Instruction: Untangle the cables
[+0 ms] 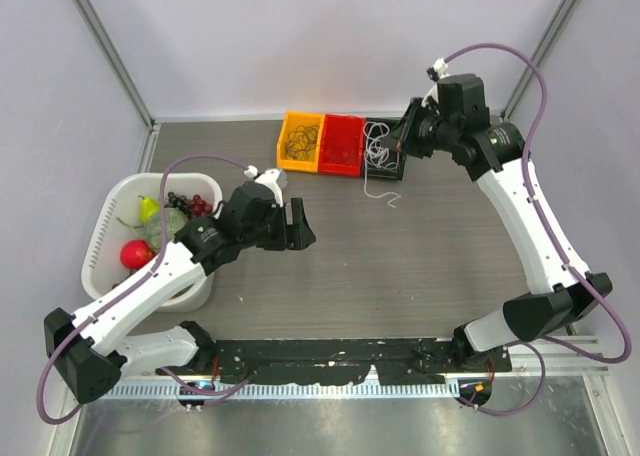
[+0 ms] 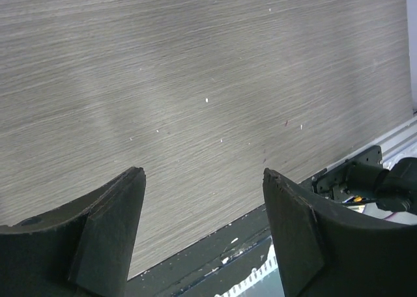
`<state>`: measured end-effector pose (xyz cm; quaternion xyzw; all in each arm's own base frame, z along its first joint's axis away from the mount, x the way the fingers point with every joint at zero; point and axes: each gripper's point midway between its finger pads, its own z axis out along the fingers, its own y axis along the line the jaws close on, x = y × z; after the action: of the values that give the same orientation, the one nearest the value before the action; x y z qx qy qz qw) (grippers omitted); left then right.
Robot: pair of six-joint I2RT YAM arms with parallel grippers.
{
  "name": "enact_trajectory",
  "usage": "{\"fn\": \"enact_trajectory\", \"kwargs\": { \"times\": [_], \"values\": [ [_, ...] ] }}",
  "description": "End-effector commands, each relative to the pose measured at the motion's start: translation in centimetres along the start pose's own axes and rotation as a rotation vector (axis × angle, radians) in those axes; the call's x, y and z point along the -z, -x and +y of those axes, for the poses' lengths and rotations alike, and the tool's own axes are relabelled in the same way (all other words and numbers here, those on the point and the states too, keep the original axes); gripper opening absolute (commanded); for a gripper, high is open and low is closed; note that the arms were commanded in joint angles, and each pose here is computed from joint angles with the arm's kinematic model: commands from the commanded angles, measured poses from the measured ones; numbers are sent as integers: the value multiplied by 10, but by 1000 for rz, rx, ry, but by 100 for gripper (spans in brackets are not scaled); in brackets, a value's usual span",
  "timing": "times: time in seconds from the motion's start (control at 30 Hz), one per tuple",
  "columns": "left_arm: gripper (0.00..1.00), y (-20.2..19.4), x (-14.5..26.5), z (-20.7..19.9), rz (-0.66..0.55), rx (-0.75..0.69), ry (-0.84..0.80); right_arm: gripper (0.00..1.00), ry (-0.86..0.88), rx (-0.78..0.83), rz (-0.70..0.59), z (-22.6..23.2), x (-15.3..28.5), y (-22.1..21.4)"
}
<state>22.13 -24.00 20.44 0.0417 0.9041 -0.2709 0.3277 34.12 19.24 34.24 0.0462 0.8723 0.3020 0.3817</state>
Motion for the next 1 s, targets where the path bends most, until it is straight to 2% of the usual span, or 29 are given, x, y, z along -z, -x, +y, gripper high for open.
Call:
{"fn": "enact_trajectory", "kwargs": {
  "times": [0.0,0.13,0.3,0.47,0.6,0.97],
  "values": [
    [77,21,26,-15,-56,-81,-65,1,-56,-22,-188,-1,-3,64],
    [77,34,39,-28,-88,-122,-106,1,-83,-45,-270,-12,-19,103],
    [80,56,60,-52,-138,-232,-198,1,-70,-69,-295,-16,-52,136],
    [87,88,80,-50,-229,-412,-135,1,-95,-65,-328,-25,-79,162],
    [89,103,93,-47,-258,-516,-84,1,-135,-72,-367,-43,-96,176],
    [90,104,86,-43,-252,-559,-65,1,-195,-78,-387,-88,-120,192]
  ]
}}
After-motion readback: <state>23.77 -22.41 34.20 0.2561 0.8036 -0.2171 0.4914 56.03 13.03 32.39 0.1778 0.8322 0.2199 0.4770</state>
